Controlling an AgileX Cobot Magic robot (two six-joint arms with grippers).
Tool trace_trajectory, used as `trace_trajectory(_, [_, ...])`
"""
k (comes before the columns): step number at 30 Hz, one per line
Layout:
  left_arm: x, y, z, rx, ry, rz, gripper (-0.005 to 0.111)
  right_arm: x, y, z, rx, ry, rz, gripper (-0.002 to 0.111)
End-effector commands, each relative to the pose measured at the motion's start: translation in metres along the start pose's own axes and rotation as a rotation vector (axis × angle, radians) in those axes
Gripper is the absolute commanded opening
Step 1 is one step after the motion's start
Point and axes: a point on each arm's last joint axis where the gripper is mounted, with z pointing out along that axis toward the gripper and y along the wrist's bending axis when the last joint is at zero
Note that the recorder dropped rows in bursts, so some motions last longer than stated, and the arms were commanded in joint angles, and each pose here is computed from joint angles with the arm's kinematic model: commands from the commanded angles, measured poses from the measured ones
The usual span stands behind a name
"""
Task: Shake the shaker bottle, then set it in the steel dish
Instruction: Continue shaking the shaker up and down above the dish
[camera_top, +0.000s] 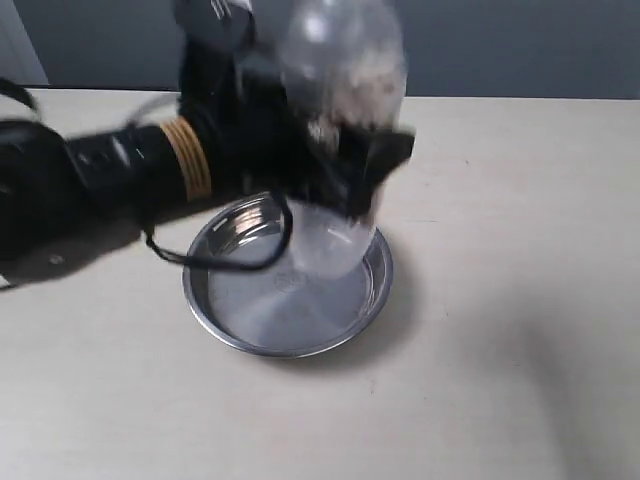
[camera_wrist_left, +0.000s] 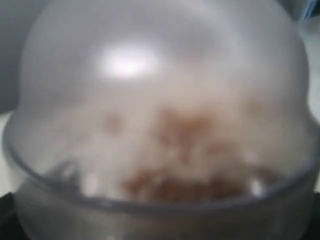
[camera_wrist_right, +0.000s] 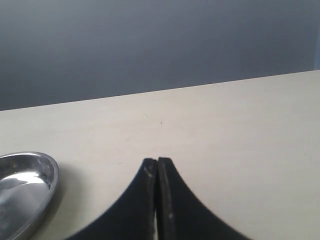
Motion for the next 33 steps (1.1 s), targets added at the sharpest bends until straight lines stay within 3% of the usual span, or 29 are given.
trace_trajectory(1, [-0.077,-0.019,-0.026,0.067,-0.298,0.123,0.000,-0.001,0.000,0.000,-0.003,-0.016,-0.008,-0.001])
trace_trajectory(2, [-0.074,-0.015,-0.024,0.017,-0.218,0.128,0.000,-0.001,0.000,0.000,-0.003,-0.016,-0.008,-0.001])
trace_trajectory(4, [0.002,0.005,0.005,-0.050,0.085,0.018,0.000,-0.001,0.000,0.000,-0.003,-0.016,-0.008,-0.001])
trace_trajectory(5, [0.025,0.008,0.012,-0.048,0.144,-0.007,0.000,-0.001,0.000,0.000,-0.003,-0.016,-0.008,-0.001])
trace_trajectory(6, [0.016,0.006,0.010,-0.031,0.097,-0.004,0.000,-0.001,0.000,0.000,-0.003,-0.016,-0.008,-0.001])
trace_trajectory(8, [-0.058,-0.012,-0.011,0.035,-0.179,0.079,0.000,-0.001,0.000,0.000,-0.003,-0.016,-0.008,-0.001])
trace_trajectory(9, [-0.077,-0.015,-0.019,0.028,-0.225,0.112,0.000,-0.001,0.000,0.000,-0.003,-0.016,-0.008,-0.001])
trace_trajectory(11, [-0.049,-0.006,-0.009,-0.029,-0.074,0.077,0.000,-0.001,0.000,0.000,-0.003,-0.016,-0.008,-0.001])
trace_trajectory(13, [0.006,0.006,0.010,-0.065,0.116,0.008,0.000,-0.001,0.000,0.000,-0.003,-0.016,-0.008,-0.001])
trace_trajectory(14, [0.027,0.010,0.015,-0.074,0.175,-0.015,0.000,-0.001,0.000,0.000,-0.003,-0.016,-0.008,-0.001])
trace_trajectory(15, [0.031,0.010,0.016,-0.069,0.176,-0.020,0.000,-0.001,0.000,0.000,-0.003,-0.016,-0.008,-0.001])
trace_trajectory(16, [0.025,0.008,0.015,-0.056,0.140,-0.018,0.000,-0.001,0.000,0.000,-0.003,-0.016,-0.008,-0.001])
trace_trajectory(19, [-0.050,-0.011,-0.005,0.032,-0.173,0.085,0.000,-0.001,0.000,0.000,-0.003,-0.016,-0.008,-0.001])
trace_trajectory(21, [-0.080,-0.013,-0.016,-0.005,-0.219,0.160,0.000,-0.001,0.000,0.000,-0.003,-0.016,-0.008,-0.001])
trace_trajectory(22, [-0.075,-0.010,-0.014,-0.028,-0.174,0.131,0.000,-0.001,0.000,0.000,-0.003,-0.016,-0.008,-0.001])
trace_trajectory(25, [-0.008,0.007,0.009,-0.085,0.087,0.025,0.000,-0.001,0.000,0.000,-0.003,-0.016,-0.008,-0.001])
trace_trajectory(26, [0.008,0.010,0.013,-0.086,0.125,-0.004,0.000,-0.001,0.000,0.000,-0.003,-0.018,-0.008,-0.001])
trace_trajectory(27, [0.009,0.009,0.013,-0.074,0.109,-0.010,0.000,-0.001,0.000,0.000,-0.003,-0.018,-0.008,-0.001])
trace_trajectory(28, [-0.002,0.006,0.011,-0.049,0.042,-0.004,0.000,-0.001,0.000,0.000,-0.003,-0.018,-0.008,-0.001])
trace_trajectory(31, [-0.069,-0.010,-0.010,0.008,-0.222,0.099,0.000,-0.001,0.000,0.000,-0.003,-0.018,-0.008,-0.001])
trace_trajectory(33, [-0.081,-0.011,-0.015,-0.022,-0.210,0.121,0.000,-0.001,0.000,0.000,-0.003,-0.018,-0.008,-0.001])
